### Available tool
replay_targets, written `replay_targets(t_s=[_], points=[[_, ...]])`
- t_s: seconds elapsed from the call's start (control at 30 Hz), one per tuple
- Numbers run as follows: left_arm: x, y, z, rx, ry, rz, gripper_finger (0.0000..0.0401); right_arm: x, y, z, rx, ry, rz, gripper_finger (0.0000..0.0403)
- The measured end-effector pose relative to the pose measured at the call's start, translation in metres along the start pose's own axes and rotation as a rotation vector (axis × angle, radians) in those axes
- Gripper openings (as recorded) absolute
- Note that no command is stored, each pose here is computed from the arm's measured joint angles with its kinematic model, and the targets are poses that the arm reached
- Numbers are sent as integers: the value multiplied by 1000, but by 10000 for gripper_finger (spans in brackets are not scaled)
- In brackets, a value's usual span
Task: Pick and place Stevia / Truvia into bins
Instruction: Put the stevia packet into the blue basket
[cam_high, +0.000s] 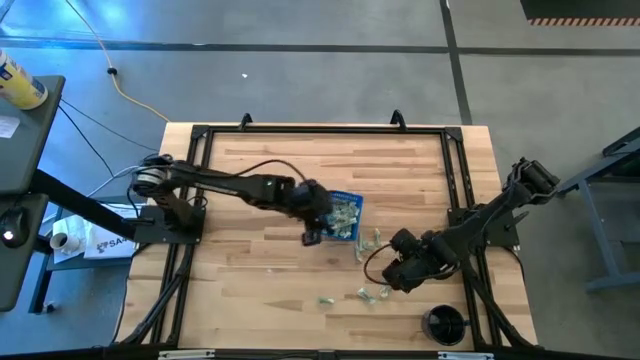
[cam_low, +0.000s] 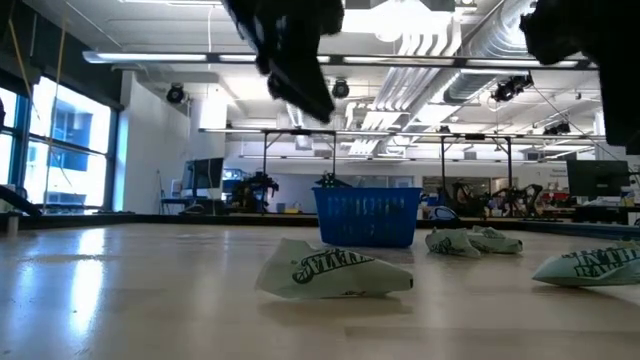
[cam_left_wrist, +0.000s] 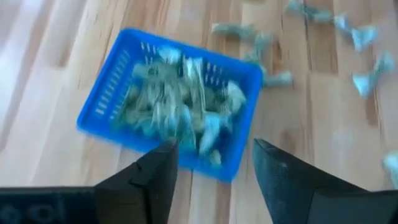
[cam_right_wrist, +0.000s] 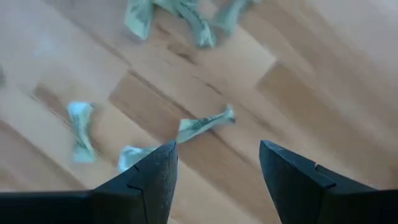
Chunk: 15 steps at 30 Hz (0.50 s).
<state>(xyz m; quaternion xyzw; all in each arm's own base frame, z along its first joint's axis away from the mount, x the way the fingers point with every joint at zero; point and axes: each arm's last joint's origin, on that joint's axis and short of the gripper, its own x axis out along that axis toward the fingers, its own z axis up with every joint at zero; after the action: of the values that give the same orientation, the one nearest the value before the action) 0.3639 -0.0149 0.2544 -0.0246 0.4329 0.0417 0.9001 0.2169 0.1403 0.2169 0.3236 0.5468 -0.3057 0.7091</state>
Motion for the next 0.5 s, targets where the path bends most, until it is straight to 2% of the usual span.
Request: replay_targets(t_s=[0.17, 0.37, 0.5], points=[[-26, -21, -1, 15, -33, 18, 247, 17, 6, 15, 271, 134, -27, 216], [-37, -40, -11, 13, -2, 94, 228, 58, 19, 18, 356, 258, -112, 216], [-41, -47, -19, 30, 38, 128, 215, 76, 21, 16, 354, 245, -162, 216]])
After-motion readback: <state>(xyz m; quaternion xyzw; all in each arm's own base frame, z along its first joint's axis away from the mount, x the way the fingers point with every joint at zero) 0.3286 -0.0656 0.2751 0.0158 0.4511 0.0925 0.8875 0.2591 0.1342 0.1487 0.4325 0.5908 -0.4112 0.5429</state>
